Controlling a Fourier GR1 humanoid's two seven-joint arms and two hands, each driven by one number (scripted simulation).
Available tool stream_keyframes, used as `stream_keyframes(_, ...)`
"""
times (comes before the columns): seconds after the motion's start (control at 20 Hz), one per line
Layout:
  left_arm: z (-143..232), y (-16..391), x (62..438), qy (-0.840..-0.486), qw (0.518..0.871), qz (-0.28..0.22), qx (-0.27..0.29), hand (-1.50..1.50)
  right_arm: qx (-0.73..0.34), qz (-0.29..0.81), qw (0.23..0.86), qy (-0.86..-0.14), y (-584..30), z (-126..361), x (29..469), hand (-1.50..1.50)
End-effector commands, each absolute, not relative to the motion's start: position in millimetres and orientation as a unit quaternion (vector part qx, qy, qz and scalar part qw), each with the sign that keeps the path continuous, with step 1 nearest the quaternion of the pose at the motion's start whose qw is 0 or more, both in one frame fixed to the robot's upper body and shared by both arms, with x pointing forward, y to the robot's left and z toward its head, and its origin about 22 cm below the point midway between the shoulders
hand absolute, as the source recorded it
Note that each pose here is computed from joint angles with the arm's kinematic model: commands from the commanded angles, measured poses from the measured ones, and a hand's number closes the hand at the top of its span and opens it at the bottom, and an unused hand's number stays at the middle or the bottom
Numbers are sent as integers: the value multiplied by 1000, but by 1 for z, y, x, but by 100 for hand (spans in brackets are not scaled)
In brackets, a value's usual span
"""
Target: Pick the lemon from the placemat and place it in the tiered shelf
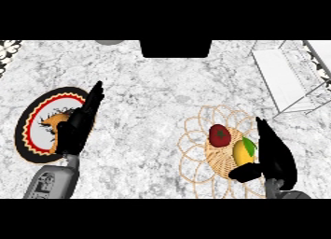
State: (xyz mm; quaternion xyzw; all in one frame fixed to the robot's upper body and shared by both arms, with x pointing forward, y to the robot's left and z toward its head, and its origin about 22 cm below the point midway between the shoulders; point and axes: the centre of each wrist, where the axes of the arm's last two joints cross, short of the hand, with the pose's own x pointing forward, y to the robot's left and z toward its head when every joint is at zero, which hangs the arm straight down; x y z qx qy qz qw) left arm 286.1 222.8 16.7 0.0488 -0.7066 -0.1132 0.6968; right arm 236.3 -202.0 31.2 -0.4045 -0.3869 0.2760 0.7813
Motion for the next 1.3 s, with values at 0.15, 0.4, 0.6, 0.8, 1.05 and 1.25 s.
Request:
stream_keyframes(0.15,26,232,279,-701,702,-120,50,0,-394,284,787,-381,-198,2,234,-150)
stream_keyframes(0.4,11,213,277,-715,688,-118,46,0,-388,325,779,-369,-198,-2,238,150)
stream_keyframes(0.6,20,233,275,-704,700,-110,47,0,-419,346,751,-376,-202,5,240,150)
stream_keyframes(0.8,6,229,298,-705,698,-117,45,0,-423,336,744,-393,-206,8,216,150)
stream_keyframes(1.05,20,211,289,-717,683,-139,32,0,-489,89,816,-296,-192,42,310,150)
stream_keyframes(1.25,22,207,290,-725,674,-142,27,0,-515,-28,819,-251,-218,61,333,150)
